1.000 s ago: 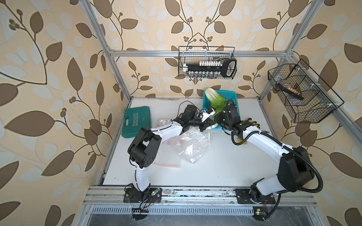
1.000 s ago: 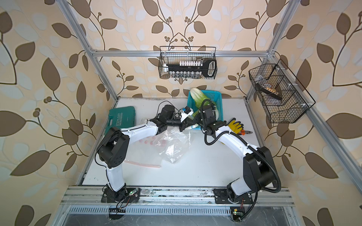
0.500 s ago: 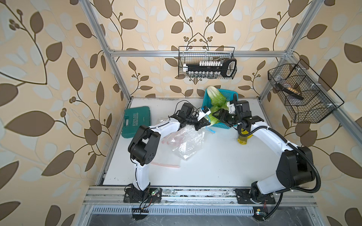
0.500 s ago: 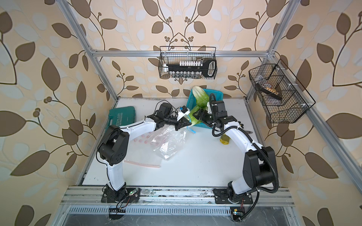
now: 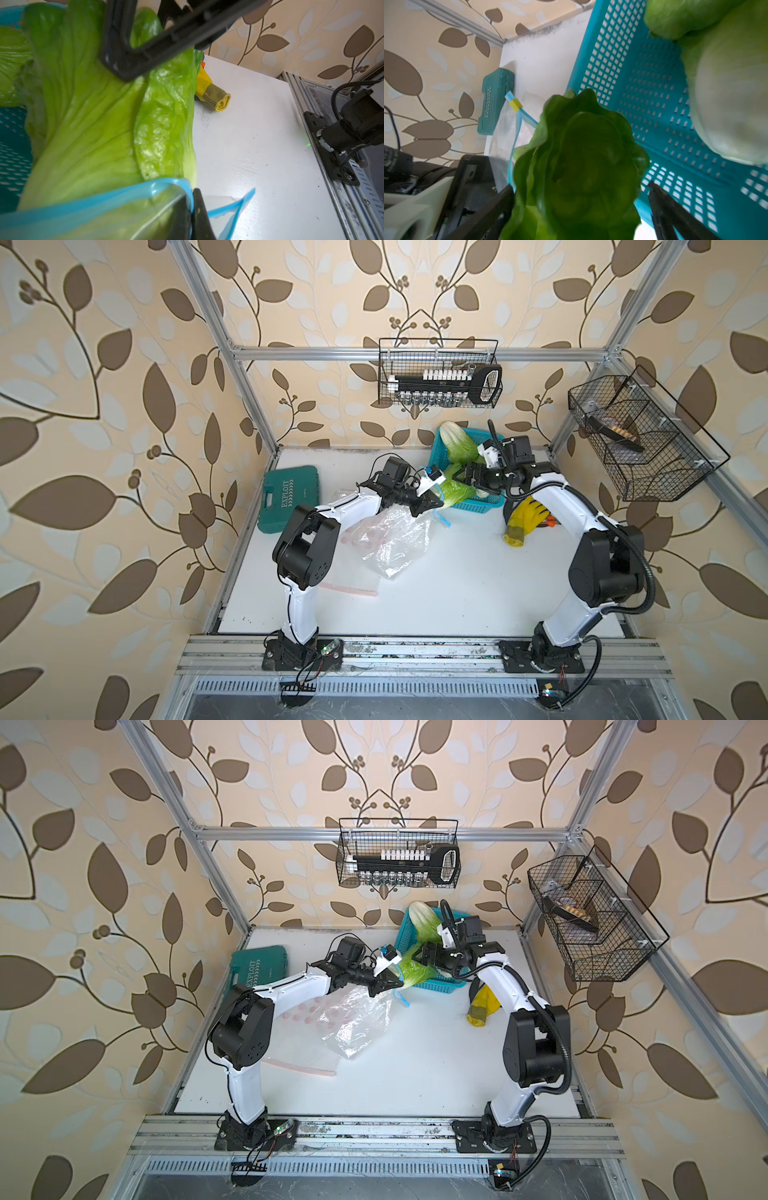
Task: Put the chinese cabbages into a zipper bag and zip it
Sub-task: Place the Chinese cabbage in the zipper food storage bag.
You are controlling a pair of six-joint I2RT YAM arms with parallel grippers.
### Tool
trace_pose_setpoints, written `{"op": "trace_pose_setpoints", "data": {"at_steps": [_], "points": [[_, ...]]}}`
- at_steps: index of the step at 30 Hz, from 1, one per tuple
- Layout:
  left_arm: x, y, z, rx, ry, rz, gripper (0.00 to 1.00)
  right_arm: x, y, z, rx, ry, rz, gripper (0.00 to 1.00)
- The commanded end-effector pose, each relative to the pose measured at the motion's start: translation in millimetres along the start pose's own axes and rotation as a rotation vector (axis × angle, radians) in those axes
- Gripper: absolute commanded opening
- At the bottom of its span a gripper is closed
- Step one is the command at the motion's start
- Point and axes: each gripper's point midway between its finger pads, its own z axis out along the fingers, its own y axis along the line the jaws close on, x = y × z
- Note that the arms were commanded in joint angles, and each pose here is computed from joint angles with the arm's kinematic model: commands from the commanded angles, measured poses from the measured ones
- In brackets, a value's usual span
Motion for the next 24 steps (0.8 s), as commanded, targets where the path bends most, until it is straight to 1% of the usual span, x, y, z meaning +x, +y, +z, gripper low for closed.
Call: {"op": "trace_pose_setpoints", "data": {"at_steps": [1, 3, 5, 8, 10, 11, 15, 17, 18, 21, 24], "points": [[-5, 5, -4, 0.007, -0.005, 0.019, 0.00, 7, 22, 13, -0.138, 0.080, -0.045, 0.89], [-5, 3, -4, 0.017, 0.001, 0.023, 0.00, 11, 28, 19, -0.179, 0.113, -0.054, 0.77], [-8, -1, -7, 0.035, 0.010, 0.031, 0.00, 13, 36, 17, -0.226, 0.112, -0.058, 0.58], [-15, -8, -14, 0.057, 0.020, 0.036, 0.00, 13, 52, 7, -0.301, 0.078, -0.055, 0.31], [-22, -14, -20, 0.069, 0.021, 0.037, 0.00, 16, 61, 1, -0.350, 0.077, -0.036, 0.18], [-26, -19, -24, 0.076, 0.021, 0.040, 0.00, 20, 66, -2, -0.371, 0.079, -0.027, 0.14], [-36, -39, -43, 0.088, 0.025, 0.046, 0.00, 33, 82, -17, -0.422, 0.067, 0.010, 0.08], [-39, -51, -53, 0.091, 0.036, 0.053, 0.00, 40, 91, -27, -0.461, 0.047, 0.047, 0.01], [-40, -56, -58, 0.094, 0.040, 0.053, 0.00, 43, 96, -30, -0.486, 0.040, 0.066, 0.00], [-47, -76, -71, 0.117, 0.036, 0.067, 0.00, 55, 112, -39, -0.526, 0.026, 0.106, 0.00], [-55, -100, -81, 0.148, 0.019, 0.105, 0.00, 84, 140, -35, -0.562, 0.098, 0.082, 0.00]]}}
